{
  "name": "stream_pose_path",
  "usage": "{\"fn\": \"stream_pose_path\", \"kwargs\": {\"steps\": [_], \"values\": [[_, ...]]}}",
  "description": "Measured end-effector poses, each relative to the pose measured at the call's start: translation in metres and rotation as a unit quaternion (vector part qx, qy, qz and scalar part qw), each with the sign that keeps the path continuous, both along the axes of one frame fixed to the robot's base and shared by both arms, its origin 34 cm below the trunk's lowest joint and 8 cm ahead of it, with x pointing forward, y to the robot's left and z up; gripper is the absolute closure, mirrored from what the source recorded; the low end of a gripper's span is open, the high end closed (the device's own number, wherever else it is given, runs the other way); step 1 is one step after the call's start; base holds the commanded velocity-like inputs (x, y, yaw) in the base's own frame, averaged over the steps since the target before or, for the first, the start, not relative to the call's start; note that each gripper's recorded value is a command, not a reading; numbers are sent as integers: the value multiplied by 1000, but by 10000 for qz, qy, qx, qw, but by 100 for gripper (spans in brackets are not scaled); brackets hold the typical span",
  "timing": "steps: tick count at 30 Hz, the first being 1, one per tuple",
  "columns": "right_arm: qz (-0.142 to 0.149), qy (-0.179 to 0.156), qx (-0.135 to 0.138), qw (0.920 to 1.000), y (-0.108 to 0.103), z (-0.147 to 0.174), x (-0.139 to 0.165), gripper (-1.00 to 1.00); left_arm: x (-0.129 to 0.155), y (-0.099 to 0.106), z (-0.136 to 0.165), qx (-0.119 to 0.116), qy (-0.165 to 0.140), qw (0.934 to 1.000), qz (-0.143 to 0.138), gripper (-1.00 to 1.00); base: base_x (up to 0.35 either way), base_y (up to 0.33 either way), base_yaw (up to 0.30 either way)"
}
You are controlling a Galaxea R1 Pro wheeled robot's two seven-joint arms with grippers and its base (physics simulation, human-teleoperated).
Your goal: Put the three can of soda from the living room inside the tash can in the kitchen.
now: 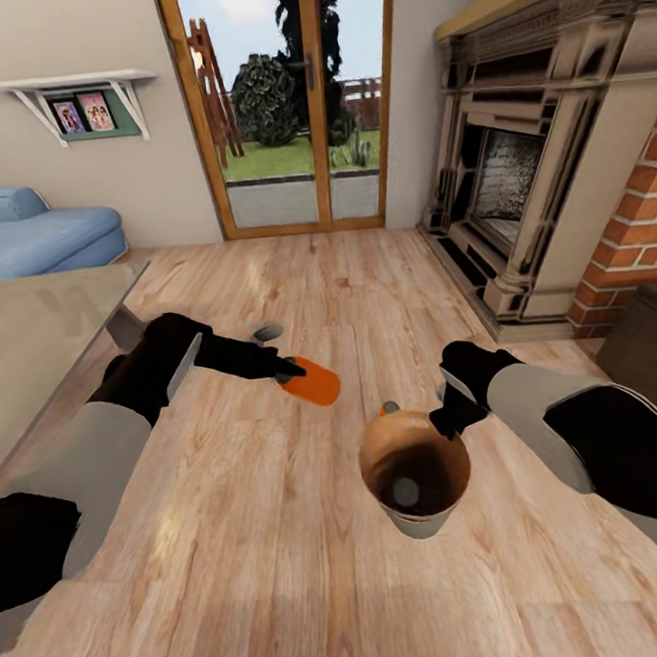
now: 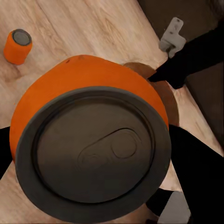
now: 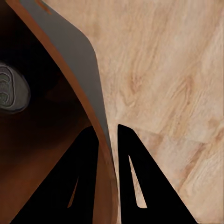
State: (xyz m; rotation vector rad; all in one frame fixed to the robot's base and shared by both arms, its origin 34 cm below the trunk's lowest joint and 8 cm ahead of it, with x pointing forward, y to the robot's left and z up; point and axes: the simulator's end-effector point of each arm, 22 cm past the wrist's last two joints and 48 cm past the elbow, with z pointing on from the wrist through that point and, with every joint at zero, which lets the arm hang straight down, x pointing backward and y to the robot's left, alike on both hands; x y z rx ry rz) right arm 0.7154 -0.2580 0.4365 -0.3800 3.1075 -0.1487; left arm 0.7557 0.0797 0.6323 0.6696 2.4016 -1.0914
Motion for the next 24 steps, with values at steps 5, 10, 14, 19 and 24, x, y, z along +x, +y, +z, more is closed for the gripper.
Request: {"fn": "stream_pose_path", "kwargs": {"steps": [5, 10, 14, 19, 24], "values": [[337, 5, 83, 9994, 44, -1, -2, 100, -38, -61, -28, 527, 65, 9949, -855, 100, 0, 0, 0], [458, -7, 84, 9989, 56, -1, -2, 100, -51, -91, -37, 749, -7, 9908, -1123, 100, 0, 0, 0], [503, -11, 116, 9987, 64, 0, -3, 100, -50, -102, -48, 1071, -165, 9882, -1083, 100, 0, 0, 0], [524, -24, 129, 9985, 68, 0, -2, 100, -46, -103, -63, 1375, -200, 9857, -954, 100, 0, 0, 0], [595, -37, 165, 9981, 78, 1, -2, 100, -48, -107, -77, 1551, -211, 9837, -884, 100, 0, 0, 0]]}}
